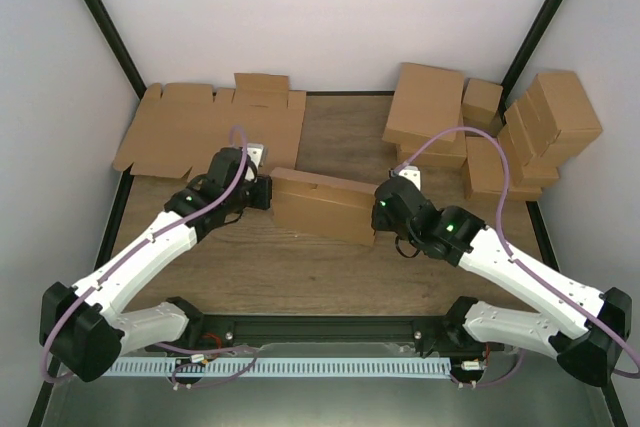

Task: Fold the paper box

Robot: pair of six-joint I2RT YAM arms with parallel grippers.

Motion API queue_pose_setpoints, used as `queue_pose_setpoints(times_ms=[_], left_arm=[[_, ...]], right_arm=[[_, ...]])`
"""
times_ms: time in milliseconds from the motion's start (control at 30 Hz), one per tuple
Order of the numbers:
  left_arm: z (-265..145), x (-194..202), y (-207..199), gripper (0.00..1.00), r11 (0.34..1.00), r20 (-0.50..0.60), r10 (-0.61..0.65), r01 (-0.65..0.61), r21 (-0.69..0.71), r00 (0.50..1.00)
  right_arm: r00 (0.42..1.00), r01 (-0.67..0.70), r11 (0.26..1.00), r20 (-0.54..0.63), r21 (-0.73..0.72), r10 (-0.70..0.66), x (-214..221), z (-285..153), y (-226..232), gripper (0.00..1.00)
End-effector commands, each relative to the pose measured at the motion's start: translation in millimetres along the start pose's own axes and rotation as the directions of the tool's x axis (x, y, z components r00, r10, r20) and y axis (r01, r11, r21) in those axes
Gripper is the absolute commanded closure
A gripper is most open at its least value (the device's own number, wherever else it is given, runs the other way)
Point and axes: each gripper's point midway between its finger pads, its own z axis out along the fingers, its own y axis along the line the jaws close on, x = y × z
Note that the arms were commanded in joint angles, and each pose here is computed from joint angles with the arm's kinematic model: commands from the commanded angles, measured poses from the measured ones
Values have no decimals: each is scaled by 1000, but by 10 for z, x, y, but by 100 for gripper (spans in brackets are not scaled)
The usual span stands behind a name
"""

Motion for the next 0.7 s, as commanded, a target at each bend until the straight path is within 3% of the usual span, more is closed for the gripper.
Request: queue_pose_setpoints(times_ms=[0,67,133,267,333,467,600,667], left_arm=[[68,448,26,96,1000,-171,-13,13,2,985],[65,458,33,96,1000,-174,-17,17,-1,985],[45,423,13,96,1000,-165,-20,21,7,986],[-73,223,-75,73,999,-121,-26,31,33,992],[-160,107,-128,55,998,-112,-31,36,43,993],[-364,-120,-221,32,997,-89,-39,45,62,995],[-486,-248,-233,28,993,-102,-73,81,84,992],[-548,-345,-252,35,986,-100,-95,107,127,990]], right_arm=[[987,44,999,-152,14,-42,374,73,-71,99],[985,48,999,-168,11,-45,414,93,-66,99],[984,51,999,-171,4,-50,396,68,-48,87],[990,72,993,-116,-97,-83,172,-169,129,64],[993,78,982,-77,-171,-92,43,-341,236,58],[993,85,971,-63,-225,-101,-121,-564,322,47],[993,78,959,-62,-272,-99,-328,-695,397,45],[996,71,940,-34,-335,-87,-463,-758,453,49]])
